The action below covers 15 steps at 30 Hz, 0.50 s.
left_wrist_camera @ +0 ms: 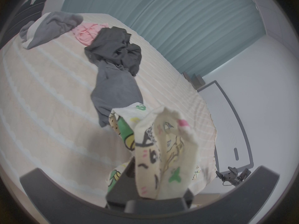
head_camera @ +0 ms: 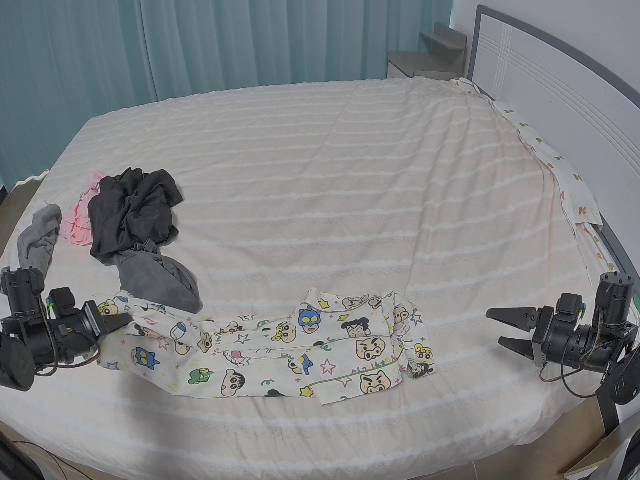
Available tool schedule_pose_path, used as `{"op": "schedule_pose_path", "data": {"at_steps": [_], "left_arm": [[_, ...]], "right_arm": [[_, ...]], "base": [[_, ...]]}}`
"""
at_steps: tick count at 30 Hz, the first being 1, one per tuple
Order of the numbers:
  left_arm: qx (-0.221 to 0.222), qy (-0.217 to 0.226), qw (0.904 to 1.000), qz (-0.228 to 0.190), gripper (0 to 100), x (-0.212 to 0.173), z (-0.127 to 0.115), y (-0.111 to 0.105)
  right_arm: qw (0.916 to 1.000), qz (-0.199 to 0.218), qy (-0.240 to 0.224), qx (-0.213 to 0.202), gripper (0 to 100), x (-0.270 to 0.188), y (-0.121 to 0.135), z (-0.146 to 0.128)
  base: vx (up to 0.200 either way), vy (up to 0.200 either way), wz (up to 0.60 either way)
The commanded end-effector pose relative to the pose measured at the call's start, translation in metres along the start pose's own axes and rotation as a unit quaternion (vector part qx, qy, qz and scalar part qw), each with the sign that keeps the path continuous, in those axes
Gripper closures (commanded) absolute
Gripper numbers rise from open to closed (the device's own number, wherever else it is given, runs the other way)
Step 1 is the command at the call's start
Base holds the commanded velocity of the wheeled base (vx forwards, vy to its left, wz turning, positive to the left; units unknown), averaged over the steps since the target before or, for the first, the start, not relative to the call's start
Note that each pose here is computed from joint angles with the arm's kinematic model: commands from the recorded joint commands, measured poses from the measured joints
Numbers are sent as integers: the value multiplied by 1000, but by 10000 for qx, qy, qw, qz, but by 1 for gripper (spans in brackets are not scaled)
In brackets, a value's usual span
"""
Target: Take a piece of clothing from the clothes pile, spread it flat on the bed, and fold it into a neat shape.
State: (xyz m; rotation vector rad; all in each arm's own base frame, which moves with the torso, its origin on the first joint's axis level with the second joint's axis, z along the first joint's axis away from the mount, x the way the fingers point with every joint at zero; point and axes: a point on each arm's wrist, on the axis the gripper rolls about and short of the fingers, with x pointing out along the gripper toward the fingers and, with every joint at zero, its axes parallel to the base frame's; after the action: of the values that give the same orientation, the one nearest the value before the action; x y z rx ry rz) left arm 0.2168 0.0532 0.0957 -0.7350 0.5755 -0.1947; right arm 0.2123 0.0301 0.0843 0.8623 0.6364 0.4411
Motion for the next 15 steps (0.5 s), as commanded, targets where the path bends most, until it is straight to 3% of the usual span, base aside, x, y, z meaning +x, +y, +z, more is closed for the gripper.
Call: {"op": "schedule_pose_path", "data": {"at_steps": [1, 2, 6, 10, 11, 12, 15], "left_arm": [[642, 193, 9970, -374, 100, 5, -14, -76], [807, 363, 9953, -398, 100, 13, -25, -101], [1175, 354, 9920, -292, 100, 31, -46, -152], [1539, 554, 9861, -289, 100, 63, -75, -186], [1539, 554, 9861, -289, 100, 63, -75, -186], [1692, 616, 9833, -267, 100, 82, -90, -200], [1871, 758, 9790, -279, 100, 105, -114, -216]], "right_arm": [[10000, -22, 20, 21, 0, 1, -2, 0], [10000, -22, 20, 21, 0, 1, -2, 0], [10000, -49, -12, 40, 0, 1, -3, 1], [10000, -2, 22, 48, 0, 0, -4, 2], [10000, -2, 22, 48, 0, 0, -4, 2], [10000, 17, 29, 61, 0, -1, -5, 3], [10000, 28, 30, 59, 0, -1, -5, 3]], "base": [[0, 0, 0], [0, 0, 0], [0, 0, 0], [0, 0, 0], [0, 0, 0], [0, 0, 0], [0, 0, 0]]}}
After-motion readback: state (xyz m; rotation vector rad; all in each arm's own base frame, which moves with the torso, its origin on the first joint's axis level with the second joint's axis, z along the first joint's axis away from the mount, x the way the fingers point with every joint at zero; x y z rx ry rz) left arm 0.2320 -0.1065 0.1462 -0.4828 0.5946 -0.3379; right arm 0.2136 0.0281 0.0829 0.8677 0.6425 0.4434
